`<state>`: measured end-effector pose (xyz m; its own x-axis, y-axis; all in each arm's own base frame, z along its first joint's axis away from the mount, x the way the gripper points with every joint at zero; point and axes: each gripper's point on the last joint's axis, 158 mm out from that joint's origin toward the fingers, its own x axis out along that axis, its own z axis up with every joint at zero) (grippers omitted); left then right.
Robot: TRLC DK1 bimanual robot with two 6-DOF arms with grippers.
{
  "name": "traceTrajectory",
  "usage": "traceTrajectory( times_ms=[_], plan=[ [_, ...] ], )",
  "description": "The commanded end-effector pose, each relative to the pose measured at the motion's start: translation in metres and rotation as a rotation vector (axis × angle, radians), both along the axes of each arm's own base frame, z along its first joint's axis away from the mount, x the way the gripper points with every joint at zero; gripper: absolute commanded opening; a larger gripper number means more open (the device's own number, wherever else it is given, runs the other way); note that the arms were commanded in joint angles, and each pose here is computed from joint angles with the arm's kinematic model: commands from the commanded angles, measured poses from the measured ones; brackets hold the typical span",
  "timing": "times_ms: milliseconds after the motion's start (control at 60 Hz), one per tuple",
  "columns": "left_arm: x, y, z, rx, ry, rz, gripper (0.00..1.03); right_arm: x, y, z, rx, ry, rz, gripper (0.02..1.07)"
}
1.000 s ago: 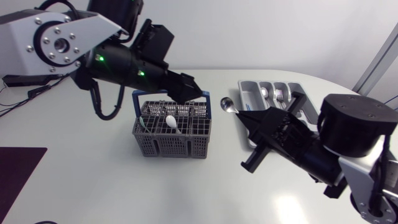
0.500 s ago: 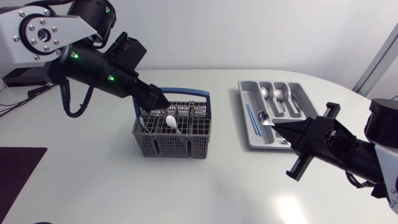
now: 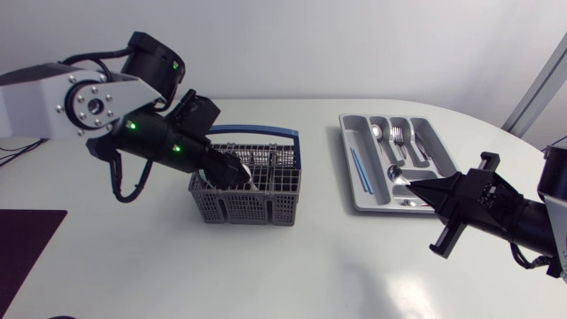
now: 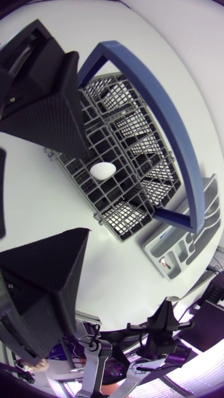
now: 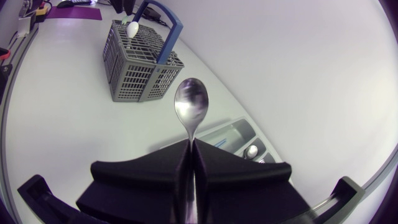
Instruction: Unload the cutlery basket into the drawer organizer.
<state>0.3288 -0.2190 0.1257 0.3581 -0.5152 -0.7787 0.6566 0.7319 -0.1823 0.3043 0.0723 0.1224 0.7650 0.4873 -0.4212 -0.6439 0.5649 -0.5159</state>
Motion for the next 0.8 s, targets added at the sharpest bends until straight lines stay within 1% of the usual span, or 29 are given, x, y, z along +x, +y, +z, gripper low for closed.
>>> traceTrajectory(
  times_ms=[0,83,150,233,333,450,500,550,600,783],
  plan=[
    [-0.004,-0.002,-0.015,-0.007,0.026,0.036,0.77,0.003,-0.004,0.001,-0.025,-0.013,0.013,0.08],
    [0.0,-0.003,-0.022,0.003,0.034,0.051,0.76,0.003,-0.007,0.0,-0.041,-0.014,0.023,0.08],
    [0.006,-0.006,-0.021,-0.016,0.012,0.063,0.69,0.002,-0.008,-0.003,-0.057,-0.001,0.042,0.08],
    [0.013,-0.008,-0.017,-0.037,-0.011,0.077,0.66,0.002,-0.011,-0.006,-0.079,0.014,0.061,0.08],
    [0.018,-0.01,-0.021,-0.032,-0.014,0.084,0.66,0.006,-0.017,-0.007,-0.086,0.031,0.072,0.08],
    [0.021,-0.012,-0.032,-0.025,-0.006,0.088,0.65,0.013,-0.025,-0.006,-0.067,0.048,0.067,0.08],
    [0.02,-0.012,-0.037,-0.018,0.005,0.087,0.56,0.017,-0.029,-0.009,-0.076,0.053,0.067,0.08],
    [0.019,-0.014,-0.039,-0.019,0.009,0.086,0.54,0.019,-0.034,-0.013,-0.083,0.059,0.065,0.08],
    [0.018,-0.015,-0.042,-0.017,0.014,0.084,0.49,0.024,-0.04,-0.017,-0.091,0.07,0.063,0.08],
    [0.018,-0.02,-0.049,-0.014,0.022,0.075,0.29,0.044,-0.066,-0.031,-0.122,0.105,0.065,0.08]
  ],
)
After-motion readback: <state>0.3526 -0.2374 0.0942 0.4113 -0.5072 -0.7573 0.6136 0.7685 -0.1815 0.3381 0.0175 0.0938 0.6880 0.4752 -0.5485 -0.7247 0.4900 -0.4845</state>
